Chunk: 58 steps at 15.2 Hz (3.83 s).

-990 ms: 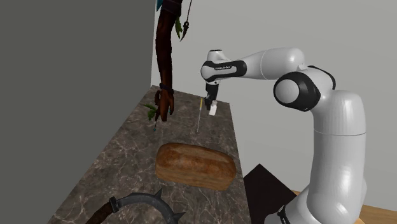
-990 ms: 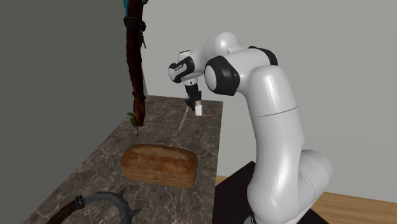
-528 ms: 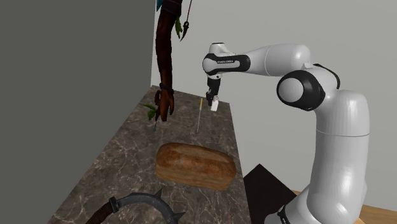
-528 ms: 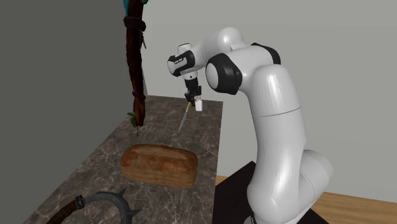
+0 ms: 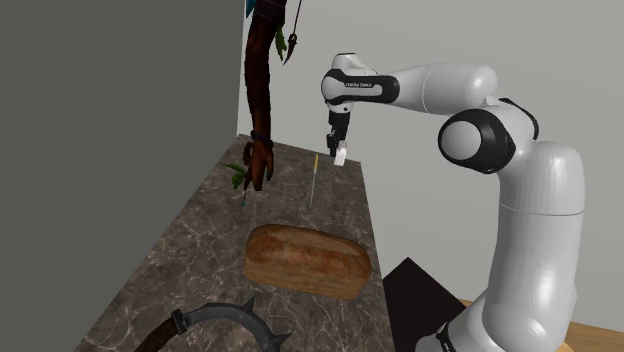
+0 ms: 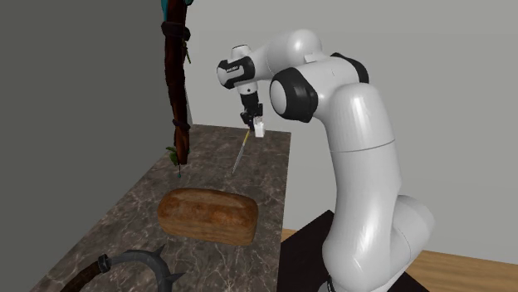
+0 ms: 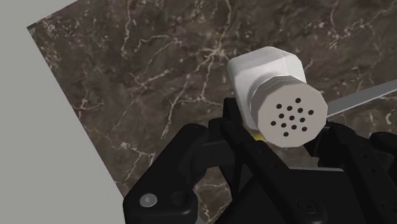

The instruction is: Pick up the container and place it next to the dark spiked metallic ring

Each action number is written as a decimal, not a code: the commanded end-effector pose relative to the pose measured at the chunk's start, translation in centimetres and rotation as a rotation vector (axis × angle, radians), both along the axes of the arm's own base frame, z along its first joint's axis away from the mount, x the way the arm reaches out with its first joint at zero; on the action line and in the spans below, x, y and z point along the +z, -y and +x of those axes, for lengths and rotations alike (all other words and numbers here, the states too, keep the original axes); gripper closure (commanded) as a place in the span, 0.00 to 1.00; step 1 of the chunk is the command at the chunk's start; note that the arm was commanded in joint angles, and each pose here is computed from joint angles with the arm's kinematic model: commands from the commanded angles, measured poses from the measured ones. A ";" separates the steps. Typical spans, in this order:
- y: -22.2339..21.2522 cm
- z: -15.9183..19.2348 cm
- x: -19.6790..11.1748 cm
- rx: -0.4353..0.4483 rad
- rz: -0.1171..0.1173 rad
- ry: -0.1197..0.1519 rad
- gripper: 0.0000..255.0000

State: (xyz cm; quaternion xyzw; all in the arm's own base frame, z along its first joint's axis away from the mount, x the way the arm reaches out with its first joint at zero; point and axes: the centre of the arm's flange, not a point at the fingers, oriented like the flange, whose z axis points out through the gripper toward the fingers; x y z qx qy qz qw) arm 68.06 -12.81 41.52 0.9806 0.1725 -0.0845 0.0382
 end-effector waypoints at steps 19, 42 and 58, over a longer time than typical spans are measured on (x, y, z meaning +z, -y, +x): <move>-5.8 -3.3 7.3 0.000 0.000 -0.001 1.00; -32.3 -18.0 5.6 0.000 0.000 -0.001 1.00; -50.7 -28.3 4.5 0.000 0.000 -0.001 1.00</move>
